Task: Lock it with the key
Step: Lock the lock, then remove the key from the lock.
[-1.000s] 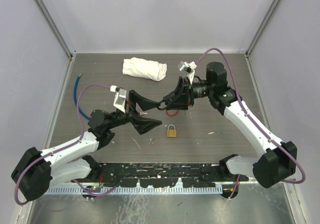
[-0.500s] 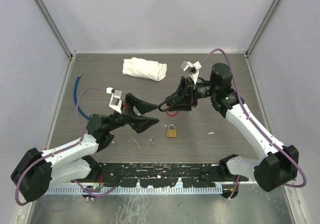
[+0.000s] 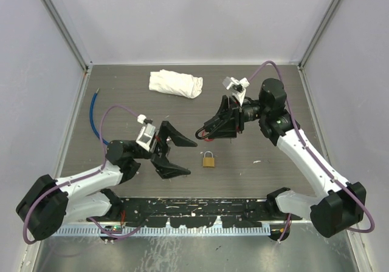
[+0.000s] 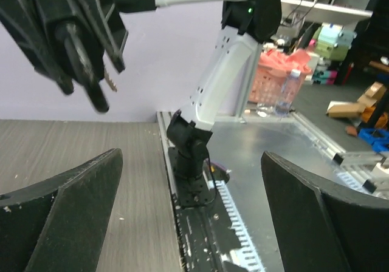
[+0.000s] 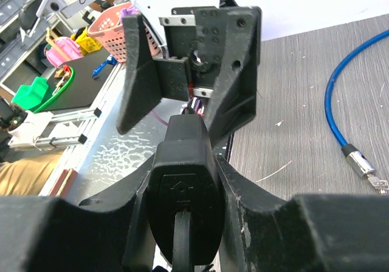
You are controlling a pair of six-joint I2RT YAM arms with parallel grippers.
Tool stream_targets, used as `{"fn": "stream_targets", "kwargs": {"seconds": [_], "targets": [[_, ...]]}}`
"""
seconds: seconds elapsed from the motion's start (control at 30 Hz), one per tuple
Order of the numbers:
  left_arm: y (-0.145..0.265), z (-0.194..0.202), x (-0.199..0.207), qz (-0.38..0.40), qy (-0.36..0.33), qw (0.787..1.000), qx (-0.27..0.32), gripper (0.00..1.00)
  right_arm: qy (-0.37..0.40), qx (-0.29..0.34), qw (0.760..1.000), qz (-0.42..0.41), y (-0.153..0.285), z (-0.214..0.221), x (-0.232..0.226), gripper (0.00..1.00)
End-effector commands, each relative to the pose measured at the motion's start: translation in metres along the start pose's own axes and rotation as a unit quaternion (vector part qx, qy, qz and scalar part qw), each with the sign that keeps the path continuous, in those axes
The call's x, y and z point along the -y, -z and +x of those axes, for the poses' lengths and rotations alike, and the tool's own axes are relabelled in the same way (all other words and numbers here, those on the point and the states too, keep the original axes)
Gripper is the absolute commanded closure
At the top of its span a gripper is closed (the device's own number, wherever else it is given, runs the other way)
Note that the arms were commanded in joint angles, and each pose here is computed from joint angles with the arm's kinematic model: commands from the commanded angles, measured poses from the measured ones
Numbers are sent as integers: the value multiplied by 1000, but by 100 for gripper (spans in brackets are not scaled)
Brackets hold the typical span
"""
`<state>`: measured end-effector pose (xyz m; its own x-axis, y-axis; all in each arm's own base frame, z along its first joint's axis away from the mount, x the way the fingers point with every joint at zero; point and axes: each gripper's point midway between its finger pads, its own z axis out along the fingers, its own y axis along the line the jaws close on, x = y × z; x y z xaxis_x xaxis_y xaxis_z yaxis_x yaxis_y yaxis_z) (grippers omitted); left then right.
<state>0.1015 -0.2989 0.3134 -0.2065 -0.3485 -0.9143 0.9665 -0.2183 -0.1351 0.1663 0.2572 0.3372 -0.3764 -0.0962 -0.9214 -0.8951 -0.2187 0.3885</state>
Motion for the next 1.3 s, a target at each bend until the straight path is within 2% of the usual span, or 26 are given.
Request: {"fn": "stream_targets", "kwargs": {"seconds": [0.0,0.1,0.27,0.53,0.73,0.93,1.13,1.17,1.27], "targets": [[3,15,1,18,-50,997,-48,2,93,-2,995,-30,4,-18,-32,99],[8,18,-17,-38,-71,995,-57,2,95,-5,995,-32,4,-16,-33,99],[13,-5,-32,-110,-99,989,-8,1,93,-4,995,-25,4,-12,-24,99],[37,-12,-36,-196,-29,978,60,2,98,-4,995,-13,5,-2,-12,99],[54,-11,-50,-264,31,959,98,2,97,-1,994,49,12,5,20,99],[51,-9,-59,-276,70,953,102,0,91,-14,992,84,15,19,46,99],[41,-5,-74,-288,103,947,98,12,87,-16,992,91,15,24,54,99],[38,-4,-76,-289,104,947,97,16,86,-17,992,92,15,25,55,99],[26,-1,-79,-284,95,950,84,21,82,-18,992,92,15,27,57,99]]}}
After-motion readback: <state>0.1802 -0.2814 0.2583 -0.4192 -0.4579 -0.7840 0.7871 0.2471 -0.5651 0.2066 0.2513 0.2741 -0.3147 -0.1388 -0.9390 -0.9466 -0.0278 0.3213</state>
